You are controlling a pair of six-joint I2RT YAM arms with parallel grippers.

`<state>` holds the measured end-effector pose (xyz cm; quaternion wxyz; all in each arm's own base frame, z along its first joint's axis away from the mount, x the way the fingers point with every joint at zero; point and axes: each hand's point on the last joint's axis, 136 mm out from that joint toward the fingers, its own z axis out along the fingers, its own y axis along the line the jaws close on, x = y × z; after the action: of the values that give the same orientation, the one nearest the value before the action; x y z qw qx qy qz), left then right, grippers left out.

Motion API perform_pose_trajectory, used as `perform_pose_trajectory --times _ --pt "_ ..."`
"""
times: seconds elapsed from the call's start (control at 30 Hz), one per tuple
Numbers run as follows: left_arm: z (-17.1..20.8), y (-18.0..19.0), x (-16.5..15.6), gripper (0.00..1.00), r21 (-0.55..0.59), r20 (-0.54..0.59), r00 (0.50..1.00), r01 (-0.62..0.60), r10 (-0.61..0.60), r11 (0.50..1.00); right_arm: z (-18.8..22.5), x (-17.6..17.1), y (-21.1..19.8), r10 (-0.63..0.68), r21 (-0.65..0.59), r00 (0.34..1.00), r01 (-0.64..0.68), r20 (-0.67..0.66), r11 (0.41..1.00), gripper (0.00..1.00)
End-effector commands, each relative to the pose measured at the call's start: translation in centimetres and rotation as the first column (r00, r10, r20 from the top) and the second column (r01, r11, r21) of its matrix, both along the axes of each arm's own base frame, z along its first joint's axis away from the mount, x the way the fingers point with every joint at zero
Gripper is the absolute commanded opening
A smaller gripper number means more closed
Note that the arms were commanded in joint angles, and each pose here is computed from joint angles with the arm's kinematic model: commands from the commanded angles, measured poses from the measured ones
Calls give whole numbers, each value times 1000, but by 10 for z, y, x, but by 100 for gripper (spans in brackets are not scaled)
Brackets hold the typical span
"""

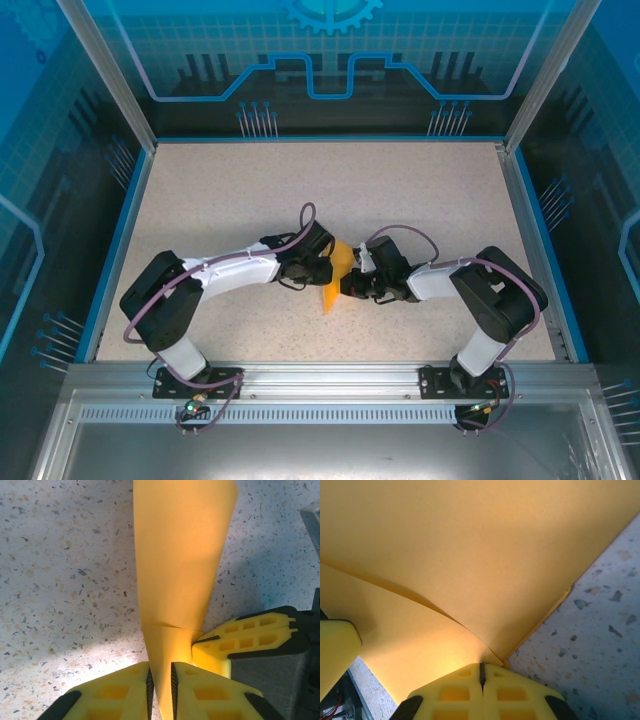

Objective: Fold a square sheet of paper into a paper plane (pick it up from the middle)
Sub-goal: Fold the wing for the fifth time at the center of the table.

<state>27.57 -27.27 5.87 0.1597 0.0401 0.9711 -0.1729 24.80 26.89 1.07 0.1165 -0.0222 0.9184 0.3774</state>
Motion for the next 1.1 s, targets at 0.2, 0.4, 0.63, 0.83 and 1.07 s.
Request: perform_pose_trajectory --times 0.2,0.4,0.63,0.83,1.07 --pt "-5 6 -9 5 28 -29 1000 3 -3 1000 -34 -12 -23 -38 -121 996 28 -86 992 0" --pt "-11 5 -8 0 49 -46 999 17 -14 999 -33 -12 -22 -38 -115 996 28 -83 993 0" --pt "-17 -11 -5 0 25 -68 997 41 -40 999 -32 -11 -24 -41 -112 996 32 -80 993 0" --pt "-22 -19 -5 0 -9 -94 995 42 -42 999 -32 -11 -24 -42 -108 996 33 -78 994 0" --pt "-20 -31 0 0 -53 -96 995 30 -35 998 -31 -11 -24 -43 -104 996 35 -75 994 0"
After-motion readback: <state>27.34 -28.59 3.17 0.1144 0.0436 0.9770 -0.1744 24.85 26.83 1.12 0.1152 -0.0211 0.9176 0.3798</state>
